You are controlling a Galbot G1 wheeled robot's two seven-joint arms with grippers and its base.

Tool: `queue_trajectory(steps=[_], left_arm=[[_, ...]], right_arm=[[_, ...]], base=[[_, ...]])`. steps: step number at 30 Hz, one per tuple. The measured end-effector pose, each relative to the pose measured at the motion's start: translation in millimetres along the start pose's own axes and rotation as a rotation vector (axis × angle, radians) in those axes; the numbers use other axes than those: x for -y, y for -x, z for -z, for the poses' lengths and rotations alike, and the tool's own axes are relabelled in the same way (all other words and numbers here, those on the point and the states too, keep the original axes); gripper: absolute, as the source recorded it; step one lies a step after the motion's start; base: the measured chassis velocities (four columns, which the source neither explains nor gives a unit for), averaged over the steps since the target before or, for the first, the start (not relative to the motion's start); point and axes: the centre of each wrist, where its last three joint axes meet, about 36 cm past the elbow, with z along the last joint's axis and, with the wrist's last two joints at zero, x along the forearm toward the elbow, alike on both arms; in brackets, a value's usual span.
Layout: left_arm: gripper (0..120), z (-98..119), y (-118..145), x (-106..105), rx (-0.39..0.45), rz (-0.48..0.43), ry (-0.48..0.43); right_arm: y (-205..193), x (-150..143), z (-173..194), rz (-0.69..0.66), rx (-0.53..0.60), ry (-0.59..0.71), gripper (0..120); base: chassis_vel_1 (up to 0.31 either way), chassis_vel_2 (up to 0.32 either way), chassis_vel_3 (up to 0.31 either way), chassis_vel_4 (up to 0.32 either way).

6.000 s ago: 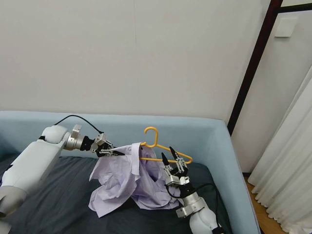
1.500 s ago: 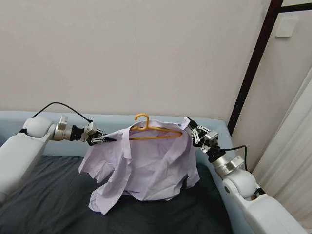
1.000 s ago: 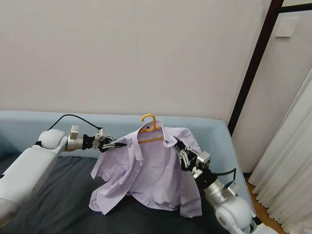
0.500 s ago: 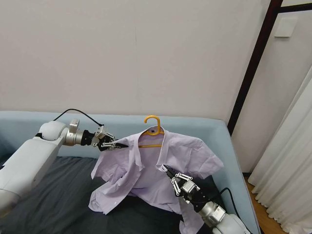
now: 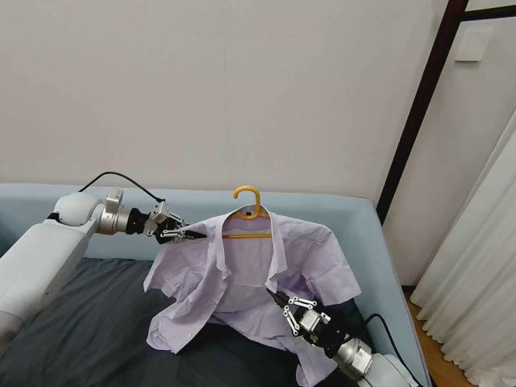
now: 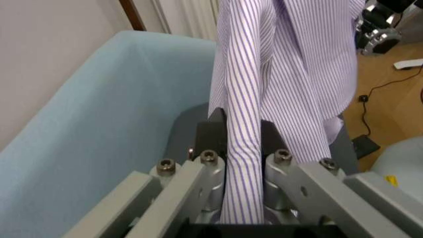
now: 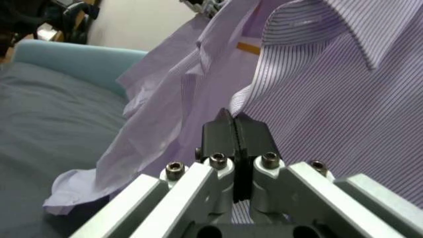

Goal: Pick up the clothes from the sofa and hang them on the clothes hanger.

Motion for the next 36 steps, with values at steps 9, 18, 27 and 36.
queue_trajectory(steps=[9, 18, 27, 36], left_arm=[[4, 3.3, -2.0, -0.8, 0.01, 0.003, -0.001], [4, 4.1, -4.3, -0.3, 0.019, 0.01, -0.007], [4, 3.8, -1.7, -2.3, 0.029, 0.03, 0.001], [4, 7.8, -1.3, -8.4, 0.01, 0.044, 0.045]], right_arm=[[-2.9, -6.2, -9.6, 0.01, -0.03, -0.014, 0], [-6.0, -5.9, -17.4, 0.004, -0.059, -0.031, 0], [-10.1, -13.1, -15.2, -0.01, -0.031, -0.026, 17], [-38.1, -3.2, -6.4, 0.144, 0.036, 0.061, 47]], base=[[0.0, 0.0, 0.0, 0.0], [0.0, 0.0, 0.0, 0.0], [0.0, 0.0, 0.0, 0.0], [0.0, 0.0, 0.0, 0.0]])
